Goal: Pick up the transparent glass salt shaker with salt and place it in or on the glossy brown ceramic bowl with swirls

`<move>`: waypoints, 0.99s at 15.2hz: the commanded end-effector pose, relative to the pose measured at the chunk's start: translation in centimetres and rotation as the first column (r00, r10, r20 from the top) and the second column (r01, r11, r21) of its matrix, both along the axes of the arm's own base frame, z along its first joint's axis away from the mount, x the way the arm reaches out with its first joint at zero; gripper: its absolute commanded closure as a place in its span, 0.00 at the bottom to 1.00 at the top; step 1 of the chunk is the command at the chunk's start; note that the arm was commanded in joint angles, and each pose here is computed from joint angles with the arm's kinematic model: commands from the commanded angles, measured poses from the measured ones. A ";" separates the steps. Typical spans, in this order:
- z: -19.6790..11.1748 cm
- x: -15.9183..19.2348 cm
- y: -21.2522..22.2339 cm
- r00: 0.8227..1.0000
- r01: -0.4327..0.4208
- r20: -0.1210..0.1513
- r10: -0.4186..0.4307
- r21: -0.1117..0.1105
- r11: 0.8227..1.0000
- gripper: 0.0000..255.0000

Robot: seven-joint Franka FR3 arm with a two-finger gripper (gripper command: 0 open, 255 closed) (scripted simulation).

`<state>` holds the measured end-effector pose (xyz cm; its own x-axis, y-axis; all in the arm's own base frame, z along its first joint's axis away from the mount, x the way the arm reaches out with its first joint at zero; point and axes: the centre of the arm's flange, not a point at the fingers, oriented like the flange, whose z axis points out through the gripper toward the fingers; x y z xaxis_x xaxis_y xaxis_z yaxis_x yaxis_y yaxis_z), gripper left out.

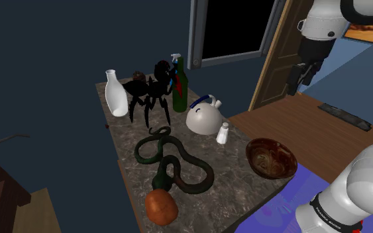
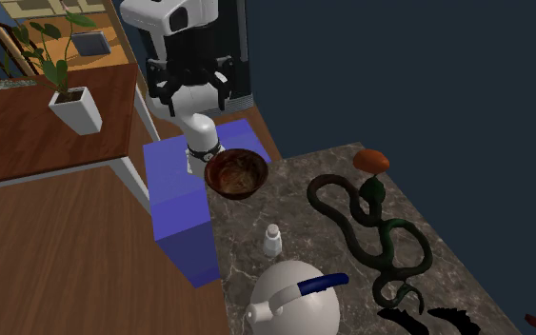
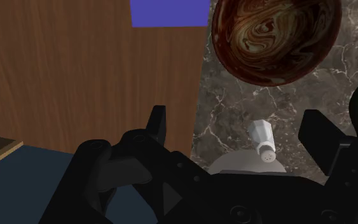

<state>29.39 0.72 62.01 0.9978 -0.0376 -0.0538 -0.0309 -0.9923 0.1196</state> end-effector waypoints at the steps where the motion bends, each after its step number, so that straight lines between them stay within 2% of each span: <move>1: 0.0 0.0 0.0 1.000 0.000 0.000 0.000 0.000 1.000 0.00; 15: -13.3 11.0 4.0 0.998 0.054 0.033 -0.057 0.081 0.995 0.00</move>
<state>39.19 4.59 49.47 0.9959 -0.0856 -0.0280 -0.0843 -0.9954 0.0445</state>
